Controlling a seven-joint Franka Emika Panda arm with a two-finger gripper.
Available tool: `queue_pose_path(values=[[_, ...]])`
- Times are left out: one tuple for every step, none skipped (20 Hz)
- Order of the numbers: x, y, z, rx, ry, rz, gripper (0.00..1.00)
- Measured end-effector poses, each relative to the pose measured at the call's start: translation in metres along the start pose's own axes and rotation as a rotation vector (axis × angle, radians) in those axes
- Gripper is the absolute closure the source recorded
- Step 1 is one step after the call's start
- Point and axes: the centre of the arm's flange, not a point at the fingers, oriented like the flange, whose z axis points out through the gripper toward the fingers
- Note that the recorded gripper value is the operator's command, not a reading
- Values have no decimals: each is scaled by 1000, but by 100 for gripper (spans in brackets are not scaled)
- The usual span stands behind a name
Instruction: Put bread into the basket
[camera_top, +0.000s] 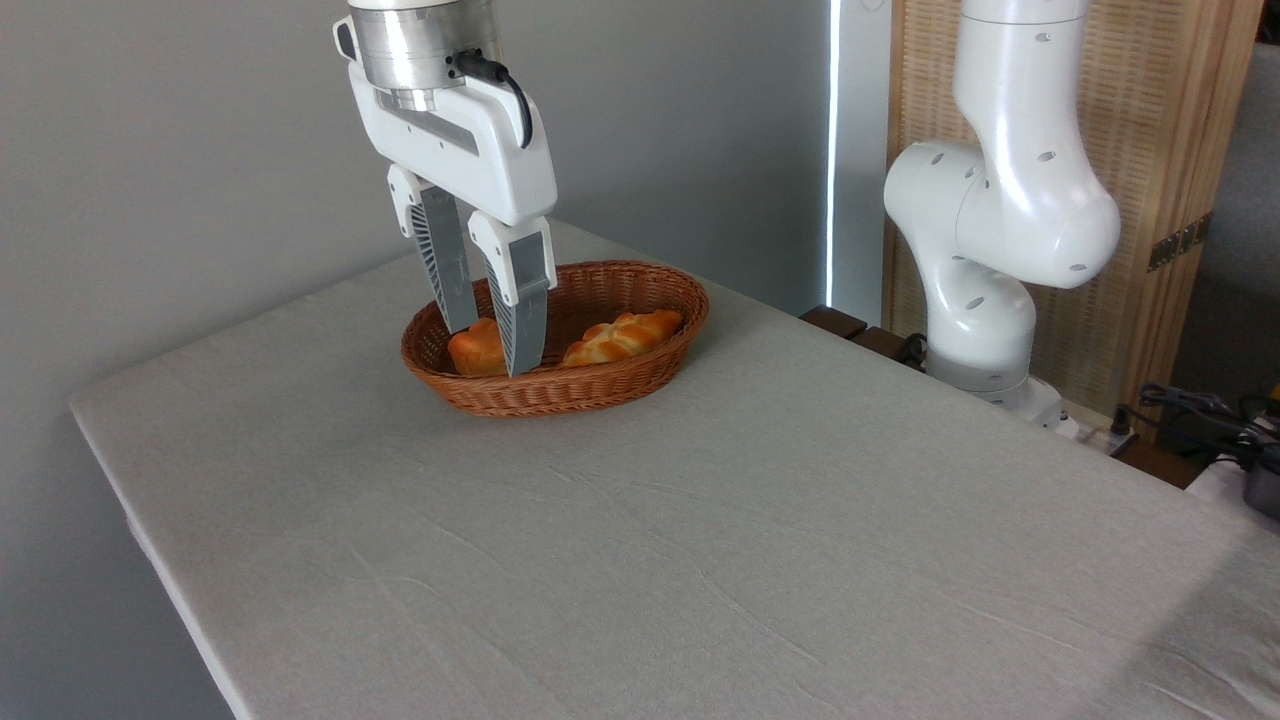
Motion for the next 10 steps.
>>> queue_pose_path(values=[[0, 0, -1, -6, -7, -1, 0], [0, 0, -3, -12, -15, -3, 0], [1, -1, -5, -15, -19, -4, 0], [2, -3, -7, -17, -20, -5, 0], [3, -4, -8, -17, -21, -5, 0], [3, -5, -8, -18, -21, -7, 0], [3, -6, -8, -18, -22, -8, 0], [3, -7, -8, -18, -22, -9, 0], [3, -7, -8, -18, -22, -9, 0], [3, -7, -8, -18, -22, -9, 0]])
